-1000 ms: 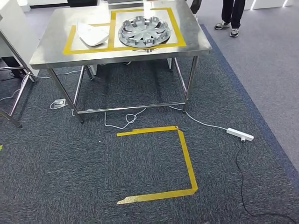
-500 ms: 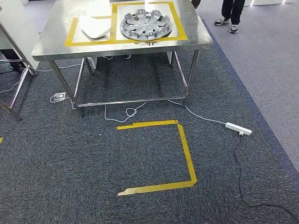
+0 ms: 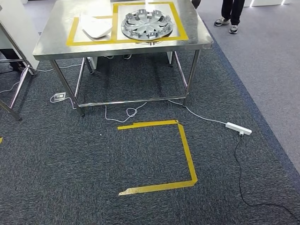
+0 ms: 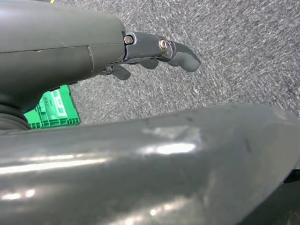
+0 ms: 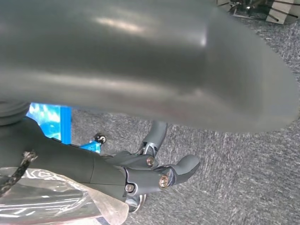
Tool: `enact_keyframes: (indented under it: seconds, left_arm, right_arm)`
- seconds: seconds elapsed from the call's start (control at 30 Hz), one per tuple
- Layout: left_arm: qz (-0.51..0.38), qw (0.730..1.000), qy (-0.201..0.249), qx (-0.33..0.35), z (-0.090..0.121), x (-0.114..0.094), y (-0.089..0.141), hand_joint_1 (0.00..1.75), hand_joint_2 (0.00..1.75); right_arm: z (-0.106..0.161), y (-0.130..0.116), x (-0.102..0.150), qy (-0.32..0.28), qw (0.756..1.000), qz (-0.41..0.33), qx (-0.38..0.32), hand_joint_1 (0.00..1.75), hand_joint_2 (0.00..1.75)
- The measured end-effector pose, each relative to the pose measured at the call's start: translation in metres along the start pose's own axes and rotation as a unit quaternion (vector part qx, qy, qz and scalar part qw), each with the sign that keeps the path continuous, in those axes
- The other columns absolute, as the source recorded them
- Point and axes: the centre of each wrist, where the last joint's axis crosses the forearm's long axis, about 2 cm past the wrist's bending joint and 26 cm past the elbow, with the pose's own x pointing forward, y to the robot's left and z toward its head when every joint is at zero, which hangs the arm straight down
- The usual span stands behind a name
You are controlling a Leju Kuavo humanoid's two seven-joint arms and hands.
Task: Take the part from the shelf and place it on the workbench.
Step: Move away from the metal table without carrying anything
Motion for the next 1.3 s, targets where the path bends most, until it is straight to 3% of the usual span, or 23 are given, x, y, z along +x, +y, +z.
enact_keyframes:
  seconds: [1.3]
  left_arm:
    - [-0.012, 1.0, -0.005, -0.003, -0.0017, 0.0056, -0.0001, 0.0, 0.0]
  right_arm:
    - [-0.0031, -0.0043, 0.0066, -0.009, 1.0, 0.026, 0.0, 0.0, 0.0]
